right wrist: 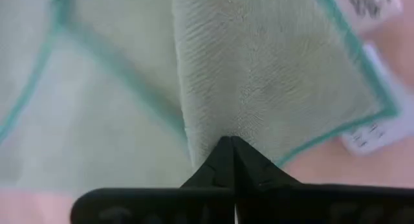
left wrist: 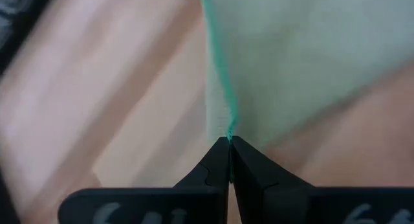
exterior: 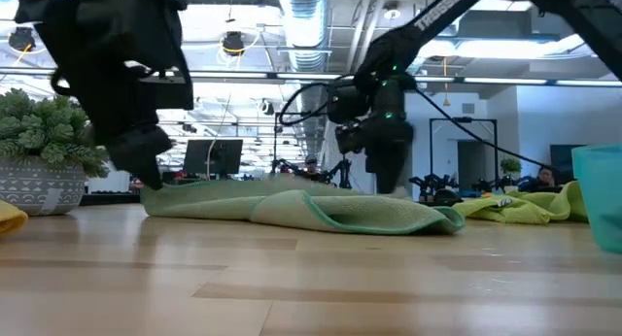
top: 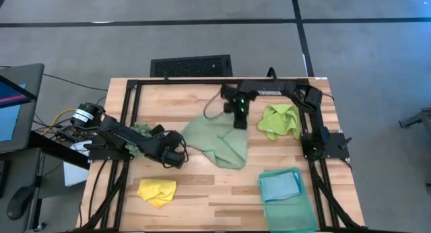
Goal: Fold microfiber towels
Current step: Fold the green microfiber cloth
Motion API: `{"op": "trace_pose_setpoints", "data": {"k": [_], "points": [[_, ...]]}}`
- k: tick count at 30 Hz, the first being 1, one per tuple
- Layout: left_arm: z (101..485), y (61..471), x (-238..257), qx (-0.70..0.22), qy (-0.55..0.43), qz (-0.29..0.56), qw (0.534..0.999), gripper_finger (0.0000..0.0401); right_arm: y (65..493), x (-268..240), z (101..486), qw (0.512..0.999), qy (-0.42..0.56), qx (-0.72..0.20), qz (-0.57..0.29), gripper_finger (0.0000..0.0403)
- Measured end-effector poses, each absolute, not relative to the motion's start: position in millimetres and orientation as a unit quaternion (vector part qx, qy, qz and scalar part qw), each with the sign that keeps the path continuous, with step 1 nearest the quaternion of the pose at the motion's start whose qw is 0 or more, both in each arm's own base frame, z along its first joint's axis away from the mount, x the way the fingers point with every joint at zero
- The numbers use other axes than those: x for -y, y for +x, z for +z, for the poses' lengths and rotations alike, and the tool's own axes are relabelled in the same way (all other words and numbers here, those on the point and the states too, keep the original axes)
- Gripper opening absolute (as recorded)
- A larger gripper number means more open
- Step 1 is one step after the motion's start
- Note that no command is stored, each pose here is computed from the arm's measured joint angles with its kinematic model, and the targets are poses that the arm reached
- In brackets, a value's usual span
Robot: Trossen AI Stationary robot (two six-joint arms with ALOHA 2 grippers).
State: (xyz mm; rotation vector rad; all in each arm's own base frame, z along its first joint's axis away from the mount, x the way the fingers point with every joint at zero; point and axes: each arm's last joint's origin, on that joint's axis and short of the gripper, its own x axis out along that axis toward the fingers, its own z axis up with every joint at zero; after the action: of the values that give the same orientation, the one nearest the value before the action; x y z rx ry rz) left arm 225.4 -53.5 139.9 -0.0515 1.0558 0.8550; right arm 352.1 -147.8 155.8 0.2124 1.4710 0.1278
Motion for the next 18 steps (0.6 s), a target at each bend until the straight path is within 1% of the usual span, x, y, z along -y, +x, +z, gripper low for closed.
{"op": "trace_pose_setpoints", "data": {"k": [2,3,6,9,13,16,18], "points": [[139,224,59,-0.497,-0.023,0.376,0.781,0.0,343,124,155,0.714,0.076,-0.689,0.095,0.0009],[139,224,62,-0.499,-0.023,0.37,0.783,0.0,340,114,156,0.712,0.062,-0.69,0.11,0.0009],[139,223,66,-0.499,-0.021,0.361,0.788,0.0,335,91,160,0.723,0.038,-0.678,0.127,0.0015],[139,223,68,-0.498,-0.021,0.358,0.79,0.0,332,84,168,0.746,0.031,-0.656,0.116,0.0036],[139,224,69,-0.494,-0.028,0.355,0.793,0.0,331,92,184,0.777,0.03,-0.621,0.095,0.0084],[139,225,69,-0.491,-0.03,0.353,0.796,0.0,335,104,193,0.813,0.034,-0.577,0.07,0.0132],[139,226,69,-0.491,-0.031,0.352,0.796,0.0,339,112,192,0.83,0.042,-0.553,0.07,0.0168]]}}
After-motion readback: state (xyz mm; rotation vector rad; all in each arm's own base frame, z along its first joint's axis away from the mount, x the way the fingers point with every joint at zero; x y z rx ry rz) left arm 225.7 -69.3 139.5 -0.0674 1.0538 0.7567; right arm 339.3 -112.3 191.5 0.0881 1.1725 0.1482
